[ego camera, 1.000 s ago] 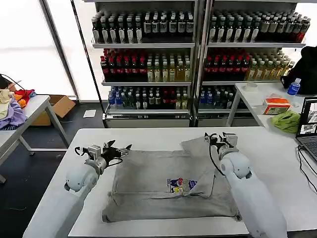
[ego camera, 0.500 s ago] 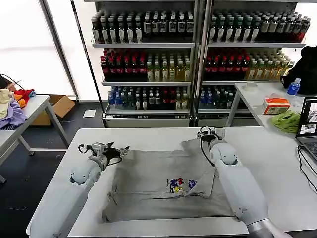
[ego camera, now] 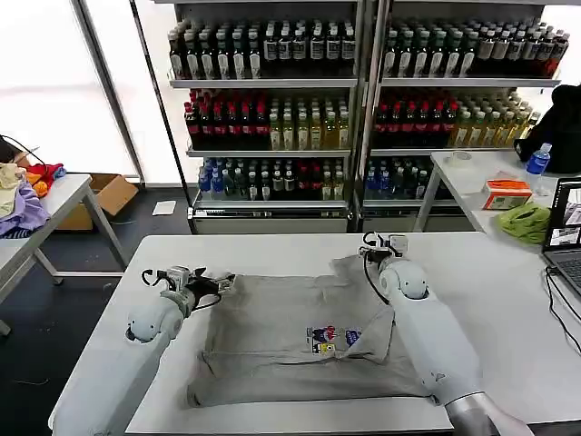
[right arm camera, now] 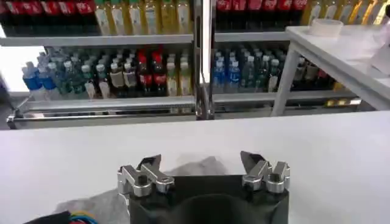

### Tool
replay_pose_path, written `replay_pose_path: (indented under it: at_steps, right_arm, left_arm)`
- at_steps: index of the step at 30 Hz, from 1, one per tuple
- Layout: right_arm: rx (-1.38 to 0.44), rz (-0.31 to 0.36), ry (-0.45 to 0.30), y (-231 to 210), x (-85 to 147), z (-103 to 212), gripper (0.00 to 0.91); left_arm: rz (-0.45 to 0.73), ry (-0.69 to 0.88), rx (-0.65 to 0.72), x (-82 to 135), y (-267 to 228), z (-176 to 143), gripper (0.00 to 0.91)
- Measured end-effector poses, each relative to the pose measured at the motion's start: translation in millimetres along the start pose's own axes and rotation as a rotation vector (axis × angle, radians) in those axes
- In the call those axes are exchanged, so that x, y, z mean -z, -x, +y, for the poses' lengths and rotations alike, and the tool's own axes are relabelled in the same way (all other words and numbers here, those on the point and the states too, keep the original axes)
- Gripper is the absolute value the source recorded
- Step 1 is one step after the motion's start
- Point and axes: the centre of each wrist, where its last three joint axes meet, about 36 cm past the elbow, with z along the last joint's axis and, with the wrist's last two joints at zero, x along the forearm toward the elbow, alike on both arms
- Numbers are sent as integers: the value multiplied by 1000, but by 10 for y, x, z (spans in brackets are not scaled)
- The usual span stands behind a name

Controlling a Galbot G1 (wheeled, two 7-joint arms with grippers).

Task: Fold and organize the clothes.

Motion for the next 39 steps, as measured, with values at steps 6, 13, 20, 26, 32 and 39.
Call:
replay_pose_path:
  at_steps: [6,13,20,26,32,39]
  right_arm:
    - [1,17,5,39,-52,9,907]
    - [0,25,2,26,-125,10,534]
    - [-13,28,2,-18,-225,-31,0]
    - [-11,29,4,-63,-307,-31,0]
    - [-7,30,9,-120,-382,-58,0]
    - [0,16,31,-222,-405,-104,0]
  left_arm:
    - [-5,-21,-17,9,40,-31,746]
    - [15,-30,-20,-29,78,-55,0]
    - [40,-30,-24,-139,97,-95,0]
    - [47,-38,-22,-149,125,-115,0]
    - [53,-41,-33,-179,125,-162,0]
    - [36,-47,-38,-177,105,-195,0]
